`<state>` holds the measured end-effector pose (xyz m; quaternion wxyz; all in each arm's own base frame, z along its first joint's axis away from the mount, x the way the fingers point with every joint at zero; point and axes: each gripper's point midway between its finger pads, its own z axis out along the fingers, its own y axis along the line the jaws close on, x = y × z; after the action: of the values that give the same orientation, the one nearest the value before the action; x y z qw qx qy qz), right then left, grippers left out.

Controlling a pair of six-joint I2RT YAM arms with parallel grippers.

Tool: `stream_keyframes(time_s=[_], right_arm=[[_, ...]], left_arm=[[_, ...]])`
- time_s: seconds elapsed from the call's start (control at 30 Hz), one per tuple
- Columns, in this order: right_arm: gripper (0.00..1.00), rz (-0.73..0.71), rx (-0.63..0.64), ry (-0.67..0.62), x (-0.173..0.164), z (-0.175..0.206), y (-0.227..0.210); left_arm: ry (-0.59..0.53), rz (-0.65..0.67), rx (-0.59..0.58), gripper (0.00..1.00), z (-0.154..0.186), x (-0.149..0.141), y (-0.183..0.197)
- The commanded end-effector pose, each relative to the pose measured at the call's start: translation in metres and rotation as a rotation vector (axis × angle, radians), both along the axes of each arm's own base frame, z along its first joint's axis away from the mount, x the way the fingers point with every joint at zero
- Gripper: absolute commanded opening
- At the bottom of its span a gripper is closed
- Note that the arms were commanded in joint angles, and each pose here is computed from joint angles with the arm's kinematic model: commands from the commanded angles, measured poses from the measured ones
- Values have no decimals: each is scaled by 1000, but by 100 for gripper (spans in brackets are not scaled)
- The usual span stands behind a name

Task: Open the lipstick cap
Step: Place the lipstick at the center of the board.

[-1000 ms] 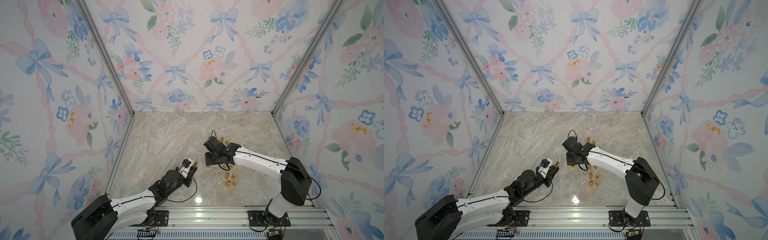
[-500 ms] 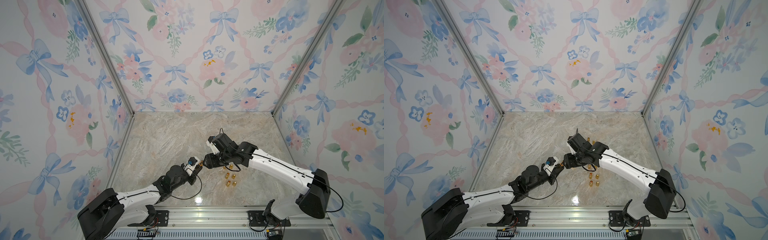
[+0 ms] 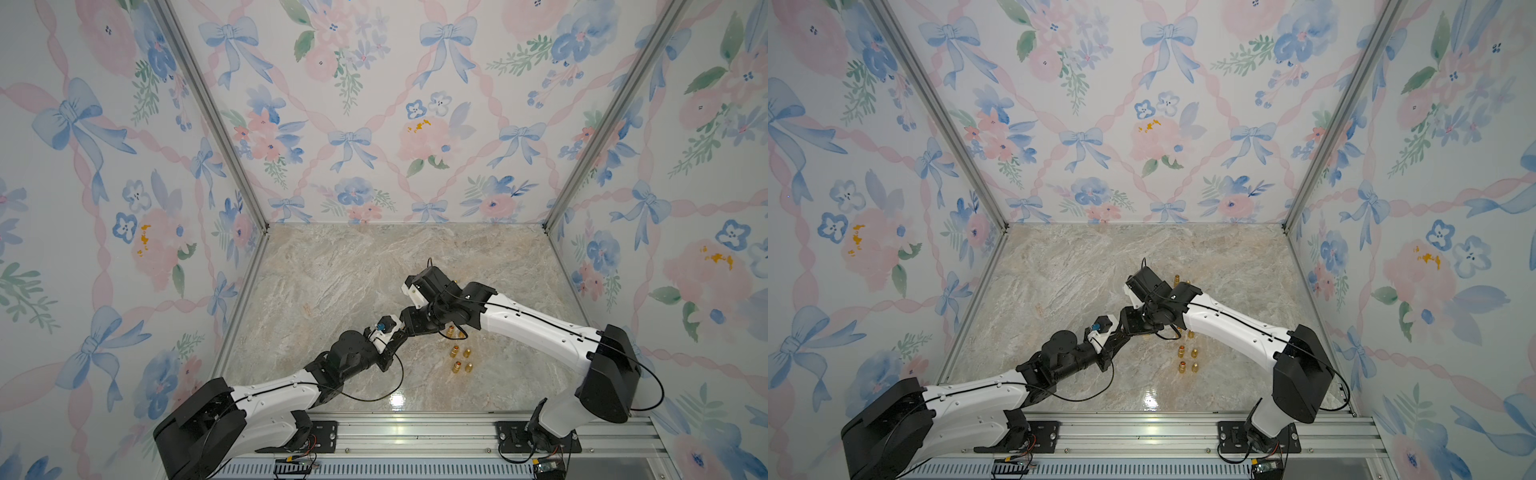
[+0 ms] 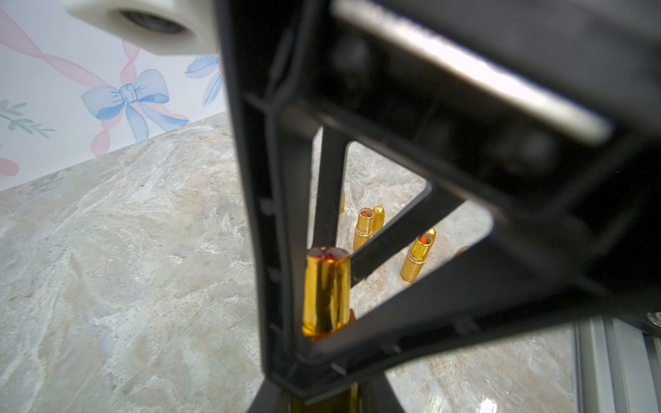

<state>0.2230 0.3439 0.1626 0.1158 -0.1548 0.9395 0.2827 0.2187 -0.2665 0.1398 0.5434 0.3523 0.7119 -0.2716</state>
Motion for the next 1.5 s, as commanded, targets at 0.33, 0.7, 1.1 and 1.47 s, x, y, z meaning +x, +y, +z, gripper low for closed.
stream_keyframes(time_s=[0.33,0.7,1.1,1.47], right_arm=[[39,18,-33,65,-10,-28,1],[35,7,11,79,-8,-24,1],[23,15,31,52,-6,-21,-1],[22,-58,-69,-39,17,-22,-14]], left_arm=[[-62,0,-54,0,27,6,-4],[-71,-21,-79,0,35,3,-7],[-64,-19,-103,0,40,7,-11],[-50,31,-83,42,28,10,-2]])
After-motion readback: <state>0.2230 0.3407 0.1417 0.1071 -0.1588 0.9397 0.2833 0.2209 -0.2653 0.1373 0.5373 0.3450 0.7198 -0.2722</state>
